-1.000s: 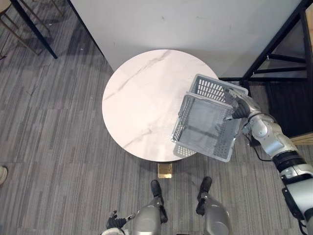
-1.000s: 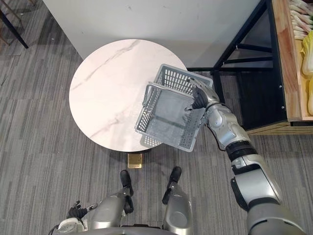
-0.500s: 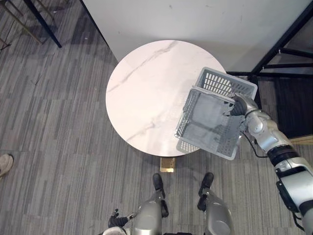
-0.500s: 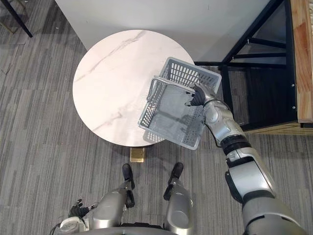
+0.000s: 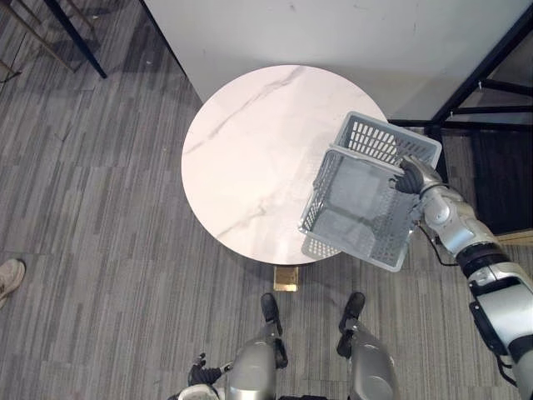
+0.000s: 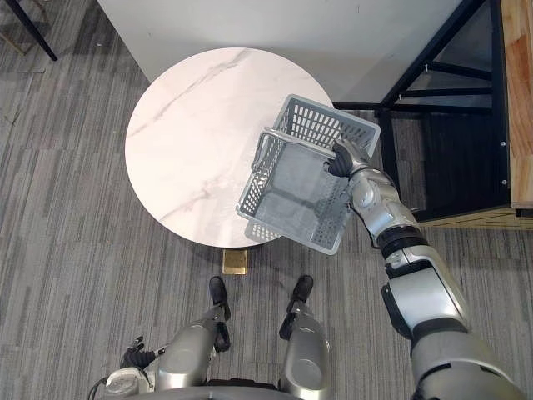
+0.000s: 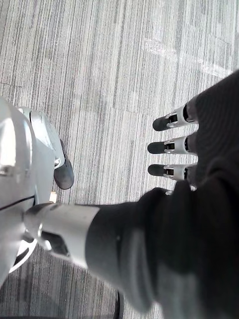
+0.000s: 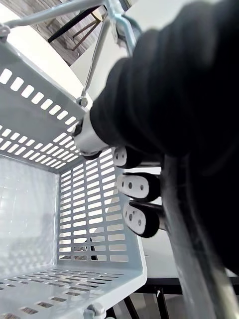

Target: Pick vegetable in the basket

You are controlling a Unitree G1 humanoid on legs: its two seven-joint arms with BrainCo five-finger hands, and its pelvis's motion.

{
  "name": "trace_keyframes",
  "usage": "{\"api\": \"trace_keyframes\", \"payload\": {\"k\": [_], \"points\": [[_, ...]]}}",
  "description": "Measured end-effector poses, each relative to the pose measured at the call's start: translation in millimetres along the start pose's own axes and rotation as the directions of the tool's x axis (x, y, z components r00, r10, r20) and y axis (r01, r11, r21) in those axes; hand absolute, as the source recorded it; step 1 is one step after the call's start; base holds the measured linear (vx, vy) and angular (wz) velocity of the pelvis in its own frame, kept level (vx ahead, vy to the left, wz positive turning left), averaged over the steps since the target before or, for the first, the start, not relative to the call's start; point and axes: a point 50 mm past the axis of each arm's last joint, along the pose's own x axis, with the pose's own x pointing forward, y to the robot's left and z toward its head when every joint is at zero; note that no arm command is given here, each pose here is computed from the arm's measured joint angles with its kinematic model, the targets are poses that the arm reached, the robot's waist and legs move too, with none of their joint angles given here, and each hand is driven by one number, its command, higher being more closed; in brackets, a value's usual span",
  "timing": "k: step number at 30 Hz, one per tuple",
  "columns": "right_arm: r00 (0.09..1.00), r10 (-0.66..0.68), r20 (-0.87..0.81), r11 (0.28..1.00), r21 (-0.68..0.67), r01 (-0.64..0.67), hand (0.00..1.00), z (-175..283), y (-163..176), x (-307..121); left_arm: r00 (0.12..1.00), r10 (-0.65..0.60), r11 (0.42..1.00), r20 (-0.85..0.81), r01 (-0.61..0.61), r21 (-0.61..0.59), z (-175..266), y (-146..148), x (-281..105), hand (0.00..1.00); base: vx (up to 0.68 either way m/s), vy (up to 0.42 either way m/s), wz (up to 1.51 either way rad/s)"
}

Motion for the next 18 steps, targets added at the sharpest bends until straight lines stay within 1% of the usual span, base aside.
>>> {"api": "trace_keyframes", "payload": {"k": [4,8,10,14,18], "points": [[0.998,0.029,0.047,1.000,-0.006,-0.029,1.00,-1,14,-8,1.000,-0.001,1.000,0.001,0.001,0.002,0,0,0,0.00,0.05,-0.024,-0.03],[0.987,0.050,0.153,0.999,-0.024,-0.047,1.00,11,24,-16,1.000,0.004,1.000,0.005,-0.004,0.006,1,1,0,0.00,0.04,-0.030,-0.12],[0.962,0.052,0.266,0.998,-0.040,-0.043,1.00,29,28,-22,1.000,0.013,1.000,0.004,-0.013,0.007,1,3,0,0.00,0.06,-0.055,-0.19],[0.911,0.055,0.410,0.998,-0.028,-0.048,1.00,52,34,-37,0.999,0.043,0.999,-0.002,-0.043,-0.004,0,10,1,0.00,0.05,-0.039,-0.19],[0.861,0.129,0.491,0.991,-0.044,-0.124,1.00,60,45,-53,0.997,0.072,0.997,-0.041,-0.072,-0.002,-9,20,0,0.00,0.05,-0.030,-0.14]]}}
